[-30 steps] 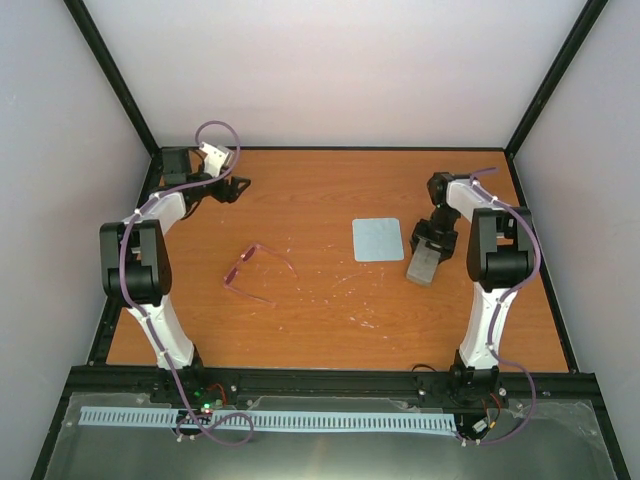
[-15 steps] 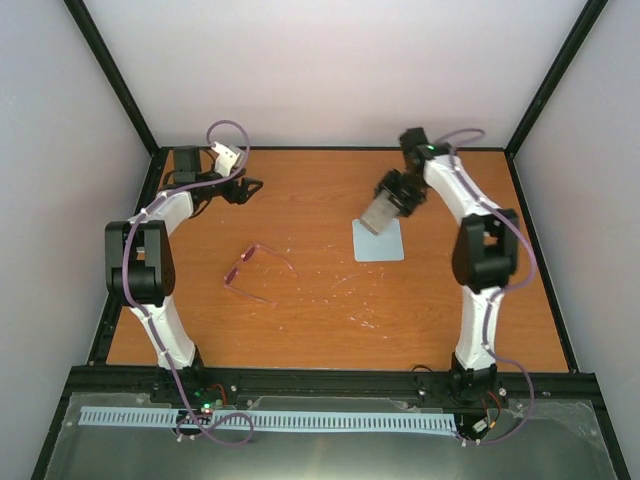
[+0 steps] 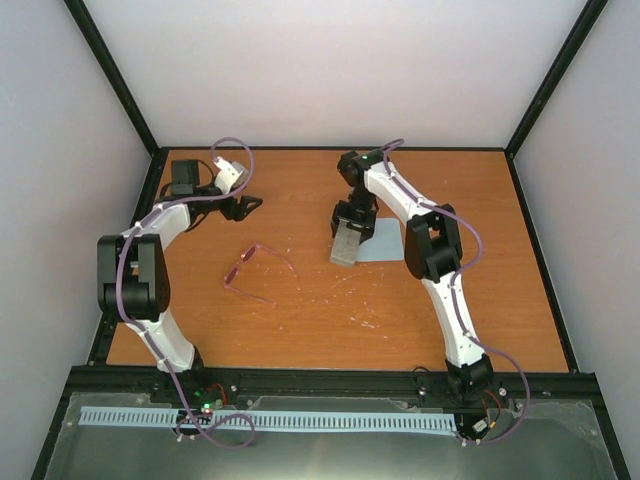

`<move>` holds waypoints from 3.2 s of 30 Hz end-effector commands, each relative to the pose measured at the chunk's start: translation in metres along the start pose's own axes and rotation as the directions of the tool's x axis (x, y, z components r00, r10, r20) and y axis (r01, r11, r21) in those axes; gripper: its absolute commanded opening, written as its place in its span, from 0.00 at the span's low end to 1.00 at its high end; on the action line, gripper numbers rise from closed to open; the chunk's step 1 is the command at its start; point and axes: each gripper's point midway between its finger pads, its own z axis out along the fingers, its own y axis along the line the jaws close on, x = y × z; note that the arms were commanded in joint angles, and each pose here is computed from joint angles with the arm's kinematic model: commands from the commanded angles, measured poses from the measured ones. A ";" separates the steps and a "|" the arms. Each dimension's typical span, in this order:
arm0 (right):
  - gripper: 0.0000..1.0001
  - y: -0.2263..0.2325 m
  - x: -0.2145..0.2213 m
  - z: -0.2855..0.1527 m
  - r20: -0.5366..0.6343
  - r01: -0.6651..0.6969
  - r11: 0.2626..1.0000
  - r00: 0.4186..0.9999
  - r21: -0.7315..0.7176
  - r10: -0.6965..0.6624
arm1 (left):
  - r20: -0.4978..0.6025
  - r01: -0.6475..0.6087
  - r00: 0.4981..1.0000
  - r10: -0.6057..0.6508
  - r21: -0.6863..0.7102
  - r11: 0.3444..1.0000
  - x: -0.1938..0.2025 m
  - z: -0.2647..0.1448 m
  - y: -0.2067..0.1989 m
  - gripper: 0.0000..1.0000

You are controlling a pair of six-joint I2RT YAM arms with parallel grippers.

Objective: Organize the sunglasses
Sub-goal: Place the sunglasses case at the center of the board, then adjust the sunglasses case at the center of the board.

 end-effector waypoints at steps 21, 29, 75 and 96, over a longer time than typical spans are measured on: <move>0.70 0.004 0.057 0.073 -0.144 0.285 0.945 0.954 0.162 -0.263 | -0.024 -0.076 0.997 0.076 0.021 0.997 0.010 -0.016 -0.045 0.77; 0.88 0.002 0.054 0.053 -0.084 0.309 0.929 0.951 0.202 -0.298 | -0.020 -0.103 0.994 0.103 0.011 0.995 0.009 -0.012 -0.039 0.78; 0.66 -0.102 0.092 0.021 -0.354 0.909 0.082 0.241 0.410 -0.904 | -0.042 -0.210 0.977 0.211 0.013 0.978 0.032 -0.005 -0.040 0.78; 0.98 -0.059 0.057 0.011 -0.087 0.772 0.418 0.515 0.478 -0.853 | -0.052 -0.168 0.984 0.168 0.009 0.986 0.030 -0.004 -0.038 0.79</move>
